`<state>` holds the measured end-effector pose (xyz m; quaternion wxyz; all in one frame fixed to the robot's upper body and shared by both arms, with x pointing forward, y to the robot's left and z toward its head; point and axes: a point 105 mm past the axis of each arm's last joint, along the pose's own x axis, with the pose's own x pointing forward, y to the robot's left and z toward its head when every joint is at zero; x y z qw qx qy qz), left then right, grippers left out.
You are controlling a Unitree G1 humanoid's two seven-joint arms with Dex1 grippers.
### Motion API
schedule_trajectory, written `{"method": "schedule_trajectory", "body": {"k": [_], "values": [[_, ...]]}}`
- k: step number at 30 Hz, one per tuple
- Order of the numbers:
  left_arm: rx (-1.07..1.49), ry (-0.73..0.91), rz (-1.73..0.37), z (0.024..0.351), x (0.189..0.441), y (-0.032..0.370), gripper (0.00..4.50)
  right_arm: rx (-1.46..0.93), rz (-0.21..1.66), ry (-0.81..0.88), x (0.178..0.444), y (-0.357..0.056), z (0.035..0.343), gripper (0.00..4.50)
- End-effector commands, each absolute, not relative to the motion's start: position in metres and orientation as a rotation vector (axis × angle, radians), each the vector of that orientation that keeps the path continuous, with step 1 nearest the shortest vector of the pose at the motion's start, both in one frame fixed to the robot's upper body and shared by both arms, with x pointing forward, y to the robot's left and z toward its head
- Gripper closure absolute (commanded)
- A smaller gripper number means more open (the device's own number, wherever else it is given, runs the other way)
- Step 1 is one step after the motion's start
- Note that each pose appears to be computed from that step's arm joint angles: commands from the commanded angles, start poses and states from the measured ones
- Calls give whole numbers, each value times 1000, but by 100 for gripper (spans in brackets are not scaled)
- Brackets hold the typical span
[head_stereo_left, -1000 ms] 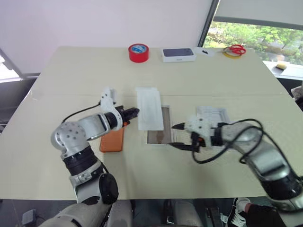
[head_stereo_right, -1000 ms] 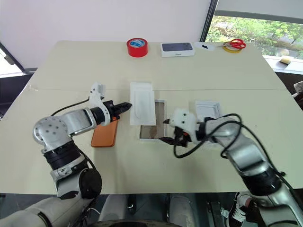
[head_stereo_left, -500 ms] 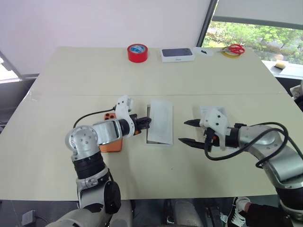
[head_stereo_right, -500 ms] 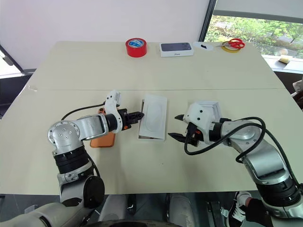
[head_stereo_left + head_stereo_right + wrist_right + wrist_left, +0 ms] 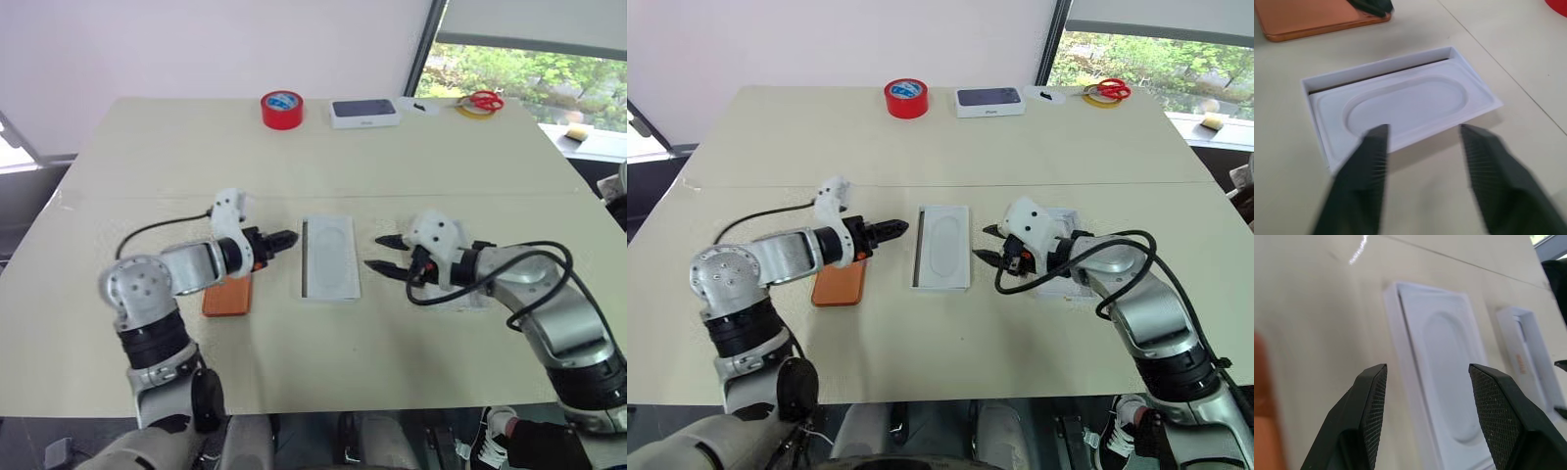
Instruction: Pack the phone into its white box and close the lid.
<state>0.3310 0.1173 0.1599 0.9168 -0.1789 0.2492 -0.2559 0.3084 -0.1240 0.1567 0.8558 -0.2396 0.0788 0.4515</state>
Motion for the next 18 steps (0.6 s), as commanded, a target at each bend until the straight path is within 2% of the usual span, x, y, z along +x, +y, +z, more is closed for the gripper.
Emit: {"method": "schedule_trajectory", "body": {"k": [1,2,8,18], "values": [[-58,295,-569,185,329,127,171,-525,890,143,327,-108,161,401],[19,265,-593,184,326,128,171,-523,869,147,333,-103,161,445],[281,165,-799,170,299,134,171,-588,813,145,354,-67,155,445],[245,171,-880,161,278,158,171,-718,777,181,369,-47,137,445]]}}
